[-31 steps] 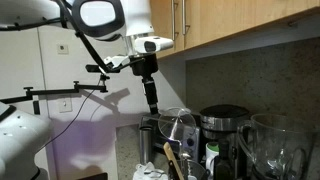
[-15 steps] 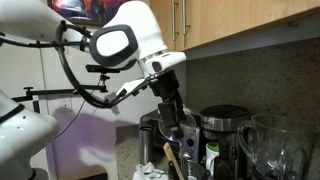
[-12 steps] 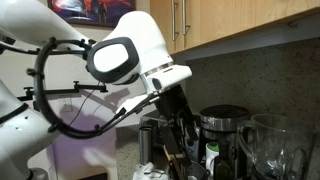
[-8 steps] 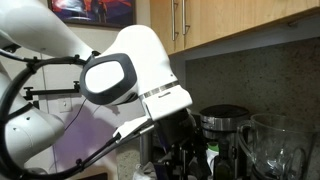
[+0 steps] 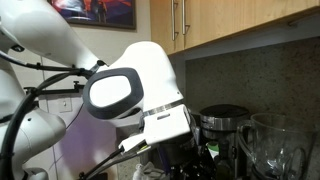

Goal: Cover the blender

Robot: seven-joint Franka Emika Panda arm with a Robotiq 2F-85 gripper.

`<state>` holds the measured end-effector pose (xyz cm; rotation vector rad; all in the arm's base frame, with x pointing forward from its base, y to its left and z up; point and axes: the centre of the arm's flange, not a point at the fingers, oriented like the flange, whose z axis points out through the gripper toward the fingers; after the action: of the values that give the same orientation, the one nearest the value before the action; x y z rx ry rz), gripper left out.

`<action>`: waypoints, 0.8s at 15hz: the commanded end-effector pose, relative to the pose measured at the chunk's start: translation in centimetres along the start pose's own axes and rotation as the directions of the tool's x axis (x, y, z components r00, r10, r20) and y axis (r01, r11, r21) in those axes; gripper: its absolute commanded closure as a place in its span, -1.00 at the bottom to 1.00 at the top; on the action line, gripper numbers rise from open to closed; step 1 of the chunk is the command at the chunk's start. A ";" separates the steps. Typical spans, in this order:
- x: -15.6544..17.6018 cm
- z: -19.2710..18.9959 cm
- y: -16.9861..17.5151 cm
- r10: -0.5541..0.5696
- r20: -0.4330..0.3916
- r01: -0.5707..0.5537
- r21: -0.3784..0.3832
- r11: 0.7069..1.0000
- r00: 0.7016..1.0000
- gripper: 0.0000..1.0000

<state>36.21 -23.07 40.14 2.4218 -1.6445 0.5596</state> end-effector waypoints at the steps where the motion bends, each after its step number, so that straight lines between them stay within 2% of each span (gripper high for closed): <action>1: -0.9 0.0 -0.6 0.092 -0.027 -0.093 -0.008 0.996 0.995 -1.00; 4: -1.1 1.1 -1.3 0.281 -0.034 -0.282 -0.026 0.959 0.959 -1.00; 6: -1.1 1.9 -1.6 0.388 -0.047 -0.390 -0.035 0.920 0.921 -1.00; 8: -1.2 2.7 -1.3 0.487 -0.059 -0.490 -0.053 0.870 0.871 -1.00; 12: -1.0 5.4 -1.0 0.651 -0.097 -0.659 -0.101 0.746 0.752 -1.00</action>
<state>36.87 -22.79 36.72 1.8320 -2.3130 0.5790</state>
